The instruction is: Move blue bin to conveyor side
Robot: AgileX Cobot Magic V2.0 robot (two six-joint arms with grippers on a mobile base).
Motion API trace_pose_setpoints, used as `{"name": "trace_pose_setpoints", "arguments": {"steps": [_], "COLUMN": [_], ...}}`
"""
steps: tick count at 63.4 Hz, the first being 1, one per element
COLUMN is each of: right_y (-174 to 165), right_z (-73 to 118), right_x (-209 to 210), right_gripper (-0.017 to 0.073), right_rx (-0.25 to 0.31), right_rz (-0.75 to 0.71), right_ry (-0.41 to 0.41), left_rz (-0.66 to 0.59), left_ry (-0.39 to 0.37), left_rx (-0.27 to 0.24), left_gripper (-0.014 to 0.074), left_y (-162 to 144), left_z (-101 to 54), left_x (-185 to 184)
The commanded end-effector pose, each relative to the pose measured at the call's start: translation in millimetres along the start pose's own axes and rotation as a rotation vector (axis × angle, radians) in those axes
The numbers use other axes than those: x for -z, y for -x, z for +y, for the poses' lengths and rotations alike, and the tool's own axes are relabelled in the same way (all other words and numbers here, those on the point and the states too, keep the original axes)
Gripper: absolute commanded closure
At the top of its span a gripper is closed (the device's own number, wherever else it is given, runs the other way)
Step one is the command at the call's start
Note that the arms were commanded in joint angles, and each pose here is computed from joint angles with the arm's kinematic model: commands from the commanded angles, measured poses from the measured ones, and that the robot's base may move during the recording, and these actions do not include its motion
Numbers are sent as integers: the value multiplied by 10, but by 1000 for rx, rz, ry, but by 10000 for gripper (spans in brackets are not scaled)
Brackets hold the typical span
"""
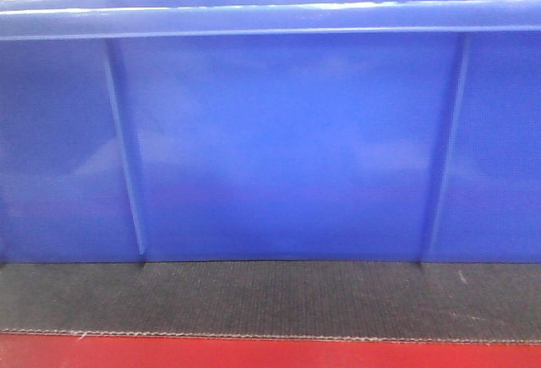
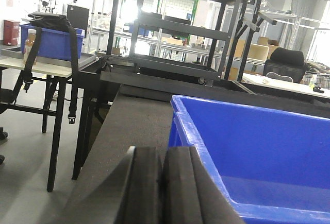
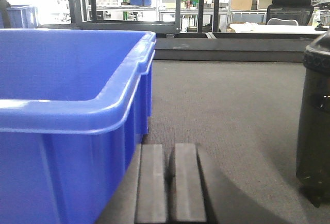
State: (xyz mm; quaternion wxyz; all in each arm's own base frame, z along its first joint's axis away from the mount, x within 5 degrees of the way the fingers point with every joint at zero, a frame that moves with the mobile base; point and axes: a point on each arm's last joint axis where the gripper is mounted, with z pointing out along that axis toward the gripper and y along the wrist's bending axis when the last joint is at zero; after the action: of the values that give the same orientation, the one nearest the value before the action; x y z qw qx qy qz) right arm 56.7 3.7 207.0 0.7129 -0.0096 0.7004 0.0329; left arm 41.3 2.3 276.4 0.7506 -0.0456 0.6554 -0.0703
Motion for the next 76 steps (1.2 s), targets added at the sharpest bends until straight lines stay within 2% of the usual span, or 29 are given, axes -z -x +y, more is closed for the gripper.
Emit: {"name": "trace_pose_setpoints", "arguments": {"steps": [1, 32, 40, 44, 45, 46, 47, 61, 67, 70, 76], "right_y": [23, 23, 23, 23, 23, 23, 23, 23, 23, 23, 23], "right_z": [0, 0, 0, 0, 0, 0, 0, 0, 0, 0, 0], "right_x": [4, 4, 4, 4, 4, 4, 4, 4, 4, 4, 4], "right_gripper": [648, 648, 648, 648, 648, 648, 648, 648, 648, 648, 648], "right_rx": [16, 16, 16, 16, 16, 16, 16, 16, 16, 16, 16], "right_rz": [-26, -26, -26, -26, -26, -26, -26, -26, -26, -26, -26], "right_ry": [0, 0, 0, 0, 0, 0, 0, 0, 0, 0, 0], "left_rz": [-24, -20, 24, 45, 46, 48, 48, 55, 27, 81, 83], "left_ry": [-8, -4, 28, 15, 14, 9, 11, 59, 63, 69, 69], "left_rx": [-5, -9, -66, -127, -162, -160, -184, -125, -126, -125, -125], "left_gripper": [582, 582, 582, 582, 582, 582, 582, 582, 582, 582, 582], "left_y": [27, 24, -39, -126, -150, -186, -211, -609, -623, -672, -673], "left_z": [-9, -6, 22, 15, 15, 13, 16, 98, 103, 111, 112], "left_x": [7, 7, 2, -14, -19, -26, -31, -74, -61, -58, -57]}}
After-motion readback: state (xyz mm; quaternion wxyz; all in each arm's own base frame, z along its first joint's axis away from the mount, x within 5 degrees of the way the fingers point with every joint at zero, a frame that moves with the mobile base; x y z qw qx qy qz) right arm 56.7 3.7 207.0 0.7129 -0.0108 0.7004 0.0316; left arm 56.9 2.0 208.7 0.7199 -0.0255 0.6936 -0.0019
